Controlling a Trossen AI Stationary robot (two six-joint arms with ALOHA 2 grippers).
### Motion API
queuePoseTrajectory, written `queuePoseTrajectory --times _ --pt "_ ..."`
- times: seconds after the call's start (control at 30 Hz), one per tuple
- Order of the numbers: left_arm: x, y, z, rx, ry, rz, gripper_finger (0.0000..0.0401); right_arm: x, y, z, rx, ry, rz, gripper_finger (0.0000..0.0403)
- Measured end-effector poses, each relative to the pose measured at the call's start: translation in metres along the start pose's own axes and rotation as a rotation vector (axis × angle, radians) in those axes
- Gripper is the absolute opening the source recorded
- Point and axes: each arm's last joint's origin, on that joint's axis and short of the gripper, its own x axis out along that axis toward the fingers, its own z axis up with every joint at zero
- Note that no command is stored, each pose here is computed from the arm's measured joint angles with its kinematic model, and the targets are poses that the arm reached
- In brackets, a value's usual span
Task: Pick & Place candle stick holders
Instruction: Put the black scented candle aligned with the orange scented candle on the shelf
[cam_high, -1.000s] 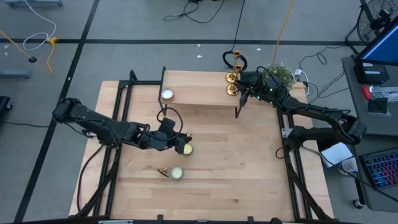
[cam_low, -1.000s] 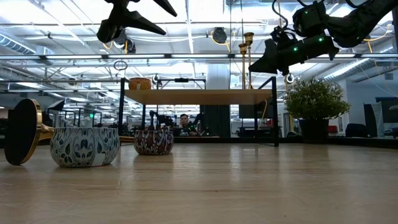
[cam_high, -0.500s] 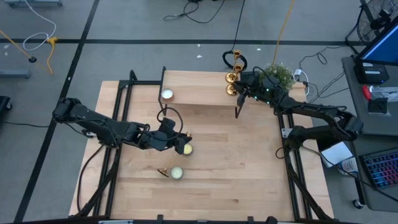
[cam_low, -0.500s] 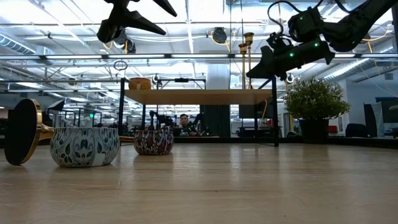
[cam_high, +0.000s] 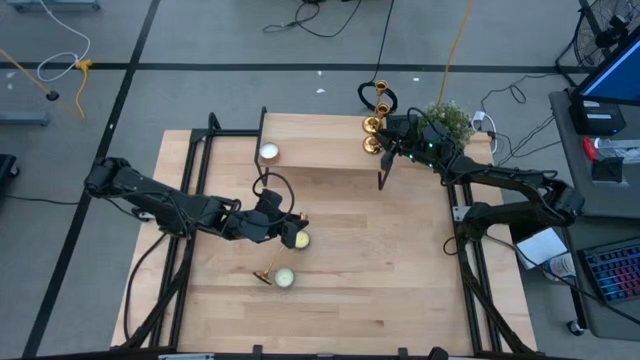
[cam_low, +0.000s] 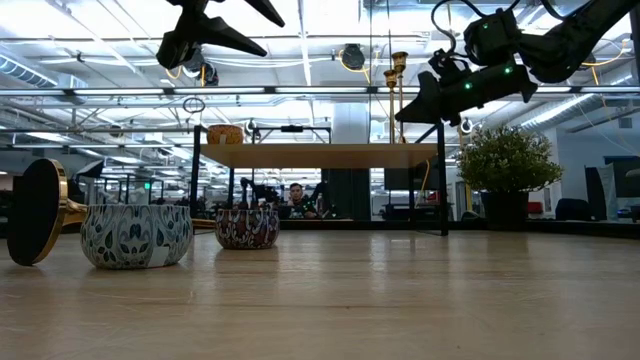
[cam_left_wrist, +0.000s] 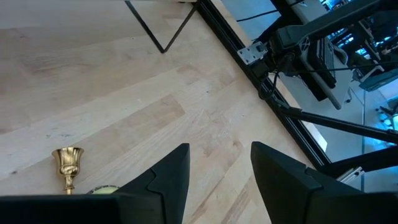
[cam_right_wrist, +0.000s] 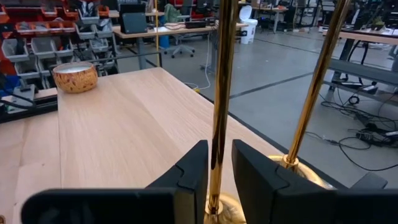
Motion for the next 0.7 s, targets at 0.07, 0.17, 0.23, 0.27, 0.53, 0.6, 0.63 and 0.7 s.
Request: queuePoseTrajectory --times 0.07,0.17,0.23,0.27,0.53,0.6,0.63,0.7 --pt "0.0005 0.0005 0.0008 -0.002 -0.001 0.002 0.0177 0.0 0.0 0.0 -0.002 0.0 0.0 0.007" --pt "0.0013 0.0012 0.0021 -0.005 -0.001 0.003 0.0177 0.0 0.0 0.0001 -0.009 -0.001 0.0 0.007" --pt "0.0015 0.0014 0.0024 -0.005 -0.001 0.004 0.0177 0.0 0.0 0.0002 -0.01 -0.002 0.0 0.007" --pt "0.0015 0.0014 0.0024 -0.006 -0.001 0.004 0.0177 0.0 0.0 0.0002 -0.01 -0.002 0.0 0.007" --pt "0.0015 0.0014 0.0024 -0.005 -0.001 0.004 0.0177 -0.0004 0.0 0.0014 -0.008 -0.012 0.0 0.01" --pt "0.0015 0.0014 0.0024 -0.003 -0.001 0.004 0.0177 -0.0004 0.0 0.0016 0.001 -0.014 0.0 0.0116" --pt "0.0015 0.0014 0.0024 -0.001 -0.001 0.004 0.0177 -0.0004 0.0 0.0016 0.004 -0.014 0.0 0.0124" --pt "0.0015 0.0014 0.0024 -0.001 -0.001 0.004 0.0177 -0.0004 0.0 0.0014 0.008 -0.012 0.0 0.014"
